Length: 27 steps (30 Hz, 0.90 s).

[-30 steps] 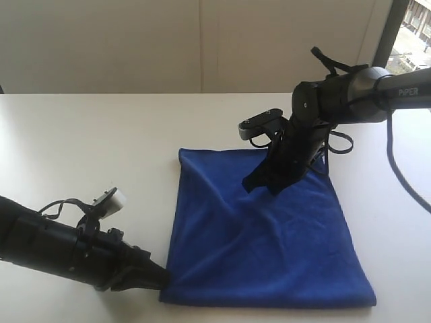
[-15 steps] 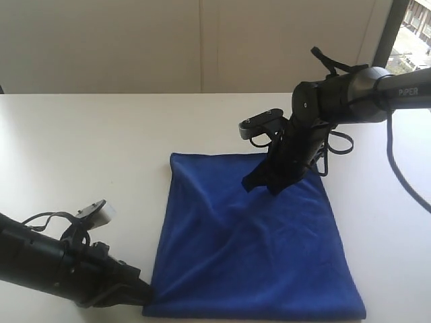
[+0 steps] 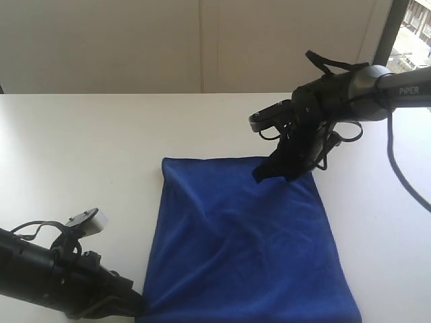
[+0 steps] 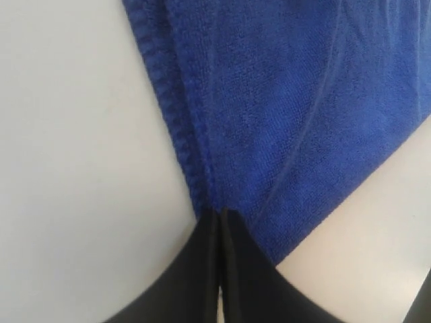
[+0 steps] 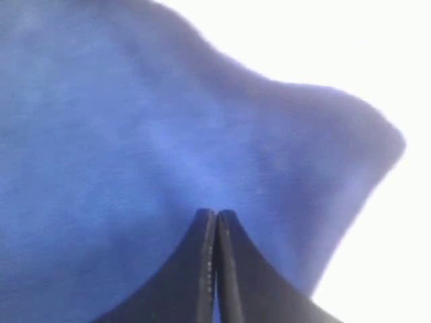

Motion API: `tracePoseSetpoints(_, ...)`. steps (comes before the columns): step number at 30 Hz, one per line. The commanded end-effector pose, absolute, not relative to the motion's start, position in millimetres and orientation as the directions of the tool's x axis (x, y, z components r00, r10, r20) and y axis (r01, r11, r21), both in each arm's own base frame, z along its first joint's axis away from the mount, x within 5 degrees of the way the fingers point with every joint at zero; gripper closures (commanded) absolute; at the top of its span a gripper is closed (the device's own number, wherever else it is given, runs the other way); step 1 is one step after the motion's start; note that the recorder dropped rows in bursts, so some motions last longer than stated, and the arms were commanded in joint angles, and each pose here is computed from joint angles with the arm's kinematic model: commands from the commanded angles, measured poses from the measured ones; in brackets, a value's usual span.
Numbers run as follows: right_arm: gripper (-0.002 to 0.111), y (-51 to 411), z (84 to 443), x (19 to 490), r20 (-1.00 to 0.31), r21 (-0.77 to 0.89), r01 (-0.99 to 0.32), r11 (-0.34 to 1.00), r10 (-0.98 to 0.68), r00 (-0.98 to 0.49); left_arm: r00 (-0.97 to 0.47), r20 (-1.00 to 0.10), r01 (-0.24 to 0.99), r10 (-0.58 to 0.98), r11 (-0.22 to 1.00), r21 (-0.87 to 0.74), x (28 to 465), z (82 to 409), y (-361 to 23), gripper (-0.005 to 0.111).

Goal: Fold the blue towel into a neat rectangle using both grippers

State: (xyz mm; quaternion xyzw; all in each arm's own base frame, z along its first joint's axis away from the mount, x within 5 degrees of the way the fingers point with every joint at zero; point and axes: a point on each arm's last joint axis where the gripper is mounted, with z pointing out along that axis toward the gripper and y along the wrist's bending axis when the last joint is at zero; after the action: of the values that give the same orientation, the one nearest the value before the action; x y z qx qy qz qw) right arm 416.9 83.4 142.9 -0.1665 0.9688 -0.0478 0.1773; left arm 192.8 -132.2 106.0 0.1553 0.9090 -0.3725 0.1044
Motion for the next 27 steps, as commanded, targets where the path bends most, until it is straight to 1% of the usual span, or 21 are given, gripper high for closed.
tracePoseSetpoints(1,0.108,78.8,143.9,420.8,-0.336,-0.197,-0.287,0.937,-0.34,-0.878,-0.93,-0.292,0.36,0.222,0.707,-0.609,188.7,100.4,-127.9,0.107)
tracePoseSetpoints(7,0.108,77.5,102.4,418.3,-0.215,-0.192,-0.307,0.932,-0.345,-0.914,-0.929,-0.293,0.364,0.226,0.707,-0.606,188.6,100.2,-127.7,0.107)
tracePoseSetpoints(10,0.108,76.8,88.0,416.7,-0.173,-0.191,-0.314,0.93,-0.347,-0.922,-0.932,-0.282,0.356,0.227,0.716,-0.6,185.5,98.0,-125.8,0.107)
tracePoseSetpoints(14,0.108,76.5,82.3,416.6,-0.16,-0.194,-0.318,0.928,-0.35,-0.923,-0.938,-0.279,0.334,0.207,0.761,-0.556,178.0,97.0,-117.9,0.107)
tracePoseSetpoints(16,0.108,75.9,81.2,416.6,-0.158,-0.198,-0.31,0.93,-0.342,-0.926,-0.936,-0.29,0.334,0.199,0.765,-0.551,174.9,100.3,-116.0,0.107)
tracePoseSetpoints(20,0.108,75.8,80.5,416.4,-0.154,-0.199,-0.311,0.93,-0.343,-0.927,-0.928,-0.316,0.348,0.197,0.759,-0.55,172.0,106.7,-115.0,0.107)
tracePoseSetpoints(27,0.108,75.4,79.4,415.4,-0.142,-0.199,-0.311,0.929,-0.341,-0.929,-0.931,-0.311,0.346,0.191,0.733,-0.586,170.3,109.6,-117.9,0.107)
